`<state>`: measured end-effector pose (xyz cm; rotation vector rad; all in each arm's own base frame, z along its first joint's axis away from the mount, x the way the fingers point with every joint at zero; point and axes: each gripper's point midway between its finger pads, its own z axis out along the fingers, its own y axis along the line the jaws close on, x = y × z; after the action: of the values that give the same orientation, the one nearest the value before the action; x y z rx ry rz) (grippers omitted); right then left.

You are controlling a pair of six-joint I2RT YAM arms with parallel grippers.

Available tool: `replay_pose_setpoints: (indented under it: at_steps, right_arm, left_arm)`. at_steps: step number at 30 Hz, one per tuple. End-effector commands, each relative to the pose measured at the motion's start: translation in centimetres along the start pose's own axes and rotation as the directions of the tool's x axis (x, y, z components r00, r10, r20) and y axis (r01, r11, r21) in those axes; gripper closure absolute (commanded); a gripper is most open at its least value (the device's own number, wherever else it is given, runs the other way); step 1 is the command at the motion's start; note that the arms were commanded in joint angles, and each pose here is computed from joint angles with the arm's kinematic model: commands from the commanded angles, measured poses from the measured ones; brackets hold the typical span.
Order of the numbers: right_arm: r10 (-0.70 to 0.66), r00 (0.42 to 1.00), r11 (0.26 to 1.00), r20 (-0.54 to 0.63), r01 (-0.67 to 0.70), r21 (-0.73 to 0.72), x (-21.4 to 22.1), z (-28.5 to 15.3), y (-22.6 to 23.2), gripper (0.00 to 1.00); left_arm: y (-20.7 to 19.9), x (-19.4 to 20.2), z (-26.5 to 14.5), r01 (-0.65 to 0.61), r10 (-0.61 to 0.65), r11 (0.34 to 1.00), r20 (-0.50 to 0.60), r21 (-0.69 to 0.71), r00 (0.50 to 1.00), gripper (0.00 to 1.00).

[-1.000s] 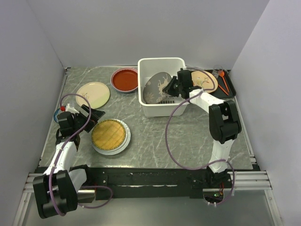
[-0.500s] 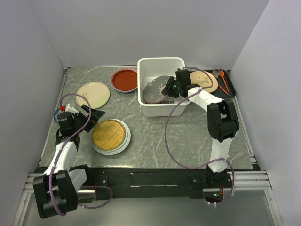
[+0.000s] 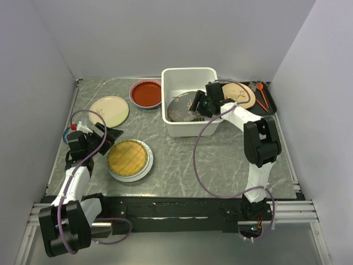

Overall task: Place the plates into the plastic bin on the countertop
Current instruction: Place the plate in the plastic bin.

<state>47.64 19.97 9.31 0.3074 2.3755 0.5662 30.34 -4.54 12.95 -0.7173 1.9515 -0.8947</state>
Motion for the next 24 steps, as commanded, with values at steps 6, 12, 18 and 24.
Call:
replay_pose_setpoints:
  at_steps: [6, 12, 18, 24]
  right_arm:
    - [-0.052, 0.978, 0.997, 0.201, 0.060, -0.038, -5.7, -5.7, 3.3, 0.17]
    - [-0.061, 0.976, 0.997, 0.207, 0.070, -0.034, -6.6, -6.5, 3.9, 0.10]
    - [-0.072, 0.974, 0.997, 0.216, 0.078, -0.016, -6.7, -7.2, 3.7, 0.07]
    - [-0.078, 0.969, 0.997, 0.236, 0.080, 0.001, -6.5, -8.7, 3.1, 0.06]
  left_arm:
    - [-1.3, -0.7, -0.6, -0.049, 0.048, 0.998, 0.029, 0.036, 0.998, 0.01]
    - [-1.7, -1.4, -0.8, -0.058, 0.056, 0.998, 0.047, 0.025, 0.997, 0.01]
    - [-1.6, -1.5, -0.8, -0.052, 0.051, 0.999, 0.053, 0.017, 0.997, 0.01]
    - [-1.5, -1.5, -0.6, -0.048, 0.047, 0.999, 0.053, 0.016, 0.998, 0.01]
